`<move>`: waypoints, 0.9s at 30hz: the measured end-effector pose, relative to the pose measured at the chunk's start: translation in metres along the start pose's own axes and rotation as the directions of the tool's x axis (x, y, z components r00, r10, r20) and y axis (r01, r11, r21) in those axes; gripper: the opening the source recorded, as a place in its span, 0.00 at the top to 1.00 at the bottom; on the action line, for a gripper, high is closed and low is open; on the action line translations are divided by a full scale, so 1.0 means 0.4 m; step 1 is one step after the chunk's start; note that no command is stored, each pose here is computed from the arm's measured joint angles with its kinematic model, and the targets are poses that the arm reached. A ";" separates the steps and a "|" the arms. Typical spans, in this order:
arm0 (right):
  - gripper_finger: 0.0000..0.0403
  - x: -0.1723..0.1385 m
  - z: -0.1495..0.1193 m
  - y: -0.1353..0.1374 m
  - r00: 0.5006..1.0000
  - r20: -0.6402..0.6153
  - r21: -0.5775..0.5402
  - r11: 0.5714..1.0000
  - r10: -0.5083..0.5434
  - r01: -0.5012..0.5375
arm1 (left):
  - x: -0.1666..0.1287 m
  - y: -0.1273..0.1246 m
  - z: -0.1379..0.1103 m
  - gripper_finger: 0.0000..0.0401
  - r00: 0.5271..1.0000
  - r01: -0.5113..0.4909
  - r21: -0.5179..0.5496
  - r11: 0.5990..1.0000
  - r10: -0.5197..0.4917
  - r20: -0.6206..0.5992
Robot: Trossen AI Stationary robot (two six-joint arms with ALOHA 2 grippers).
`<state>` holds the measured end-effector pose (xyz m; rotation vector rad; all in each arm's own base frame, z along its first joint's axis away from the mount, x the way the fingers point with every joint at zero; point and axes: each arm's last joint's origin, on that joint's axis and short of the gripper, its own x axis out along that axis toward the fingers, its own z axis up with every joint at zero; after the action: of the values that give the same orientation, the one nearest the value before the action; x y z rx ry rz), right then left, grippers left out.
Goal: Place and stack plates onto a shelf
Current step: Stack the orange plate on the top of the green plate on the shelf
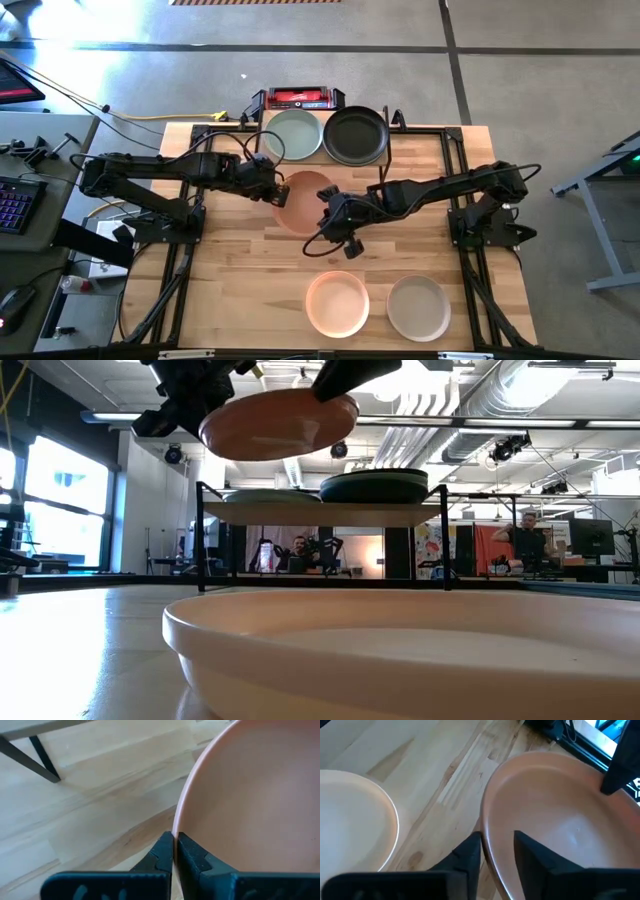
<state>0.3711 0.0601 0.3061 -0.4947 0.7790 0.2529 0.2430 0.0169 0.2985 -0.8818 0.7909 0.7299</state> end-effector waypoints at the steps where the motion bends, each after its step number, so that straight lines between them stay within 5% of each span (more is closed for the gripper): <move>1: 0.76 0.000 -0.001 0.001 1.000 -0.006 0.000 1.000 0.002 -0.002 | 0.000 0.000 0.000 1.00 1.000 -0.005 0.006 1.000 0.005 0.006; 7: 0.75 -0.020 -0.010 0.000 0.999 -0.045 0.009 1.000 -0.011 0.012 | -0.009 0.005 0.003 1.00 0.999 -0.015 0.026 1.000 0.014 0.042; 14: 0.75 -0.075 -0.009 -0.016 0.991 -0.052 0.107 0.986 -0.125 0.130 | -0.038 0.023 0.018 1.00 0.995 -0.012 0.016 1.000 0.010 0.095; 27: 0.75 -0.183 -0.008 -0.027 0.983 0.005 0.294 0.940 -0.181 0.172 | -0.096 0.101 0.100 1.00 0.971 -0.054 -0.020 0.998 0.057 0.233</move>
<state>0.3229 0.0465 0.3605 -0.2763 0.7207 -0.0232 0.2023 0.0612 0.3312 -0.7714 0.6033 0.8719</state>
